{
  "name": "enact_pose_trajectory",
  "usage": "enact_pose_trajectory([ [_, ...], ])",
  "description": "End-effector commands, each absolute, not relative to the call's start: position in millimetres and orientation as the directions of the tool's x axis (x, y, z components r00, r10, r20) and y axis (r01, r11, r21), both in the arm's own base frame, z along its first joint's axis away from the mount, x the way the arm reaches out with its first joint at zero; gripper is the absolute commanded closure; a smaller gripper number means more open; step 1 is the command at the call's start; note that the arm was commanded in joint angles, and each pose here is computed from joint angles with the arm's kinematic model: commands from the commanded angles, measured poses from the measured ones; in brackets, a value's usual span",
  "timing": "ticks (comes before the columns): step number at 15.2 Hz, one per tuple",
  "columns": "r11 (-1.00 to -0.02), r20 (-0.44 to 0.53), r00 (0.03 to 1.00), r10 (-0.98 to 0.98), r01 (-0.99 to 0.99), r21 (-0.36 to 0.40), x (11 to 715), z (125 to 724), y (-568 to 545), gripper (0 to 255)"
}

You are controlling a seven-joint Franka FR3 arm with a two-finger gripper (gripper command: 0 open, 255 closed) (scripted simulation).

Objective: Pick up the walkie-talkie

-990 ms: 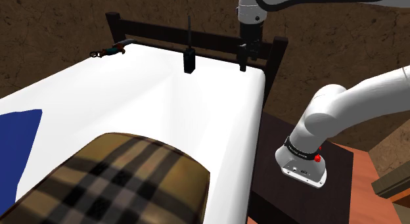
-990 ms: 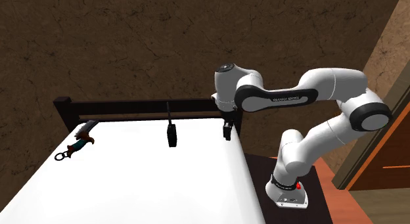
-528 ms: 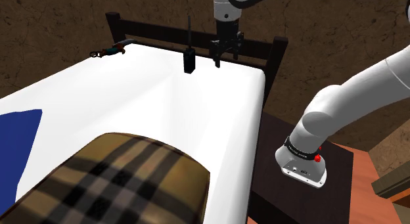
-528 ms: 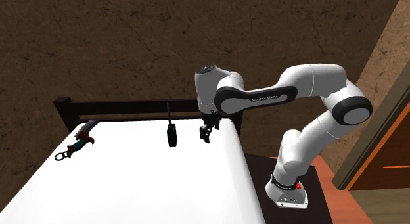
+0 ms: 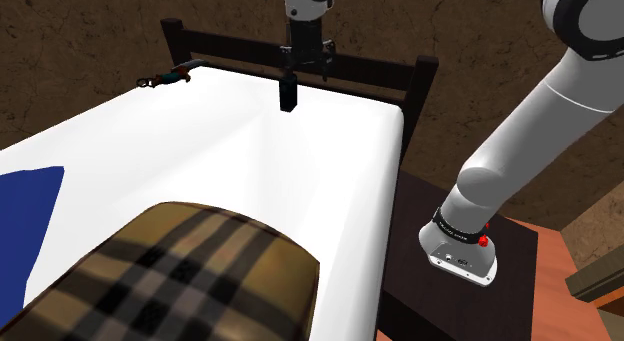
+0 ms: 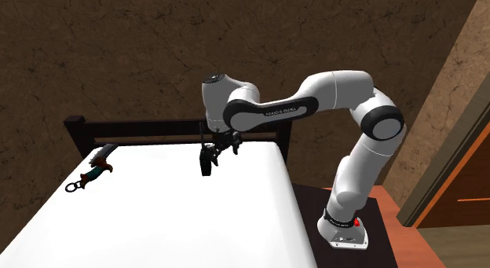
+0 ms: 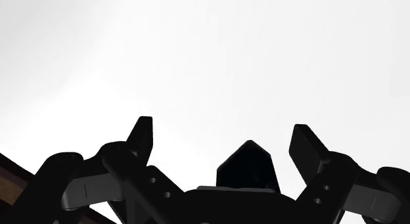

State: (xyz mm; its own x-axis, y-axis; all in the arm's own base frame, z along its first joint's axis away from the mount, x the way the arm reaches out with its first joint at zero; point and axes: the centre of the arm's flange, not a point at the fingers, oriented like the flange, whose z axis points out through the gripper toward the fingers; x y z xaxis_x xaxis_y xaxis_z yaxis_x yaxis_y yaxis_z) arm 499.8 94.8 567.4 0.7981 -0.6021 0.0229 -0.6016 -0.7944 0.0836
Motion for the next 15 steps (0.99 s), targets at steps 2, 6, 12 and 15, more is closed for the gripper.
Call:
enact_pose_trajectory([
  [2,-0.709,0.045,0.712,-0.701,-0.702,0.066,535.5,570.6,92.3,0],
  [6,-0.582,0.071,0.584,-0.809,-0.812,0.04,583.0,578.1,81.8,0],
  [12,-0.548,0.076,0.549,-0.832,-0.836,0.033,594.5,553.9,78.0,0],
  [15,-0.548,0.076,0.549,-0.832,-0.836,0.033,594.4,540.3,78.0,0],
])
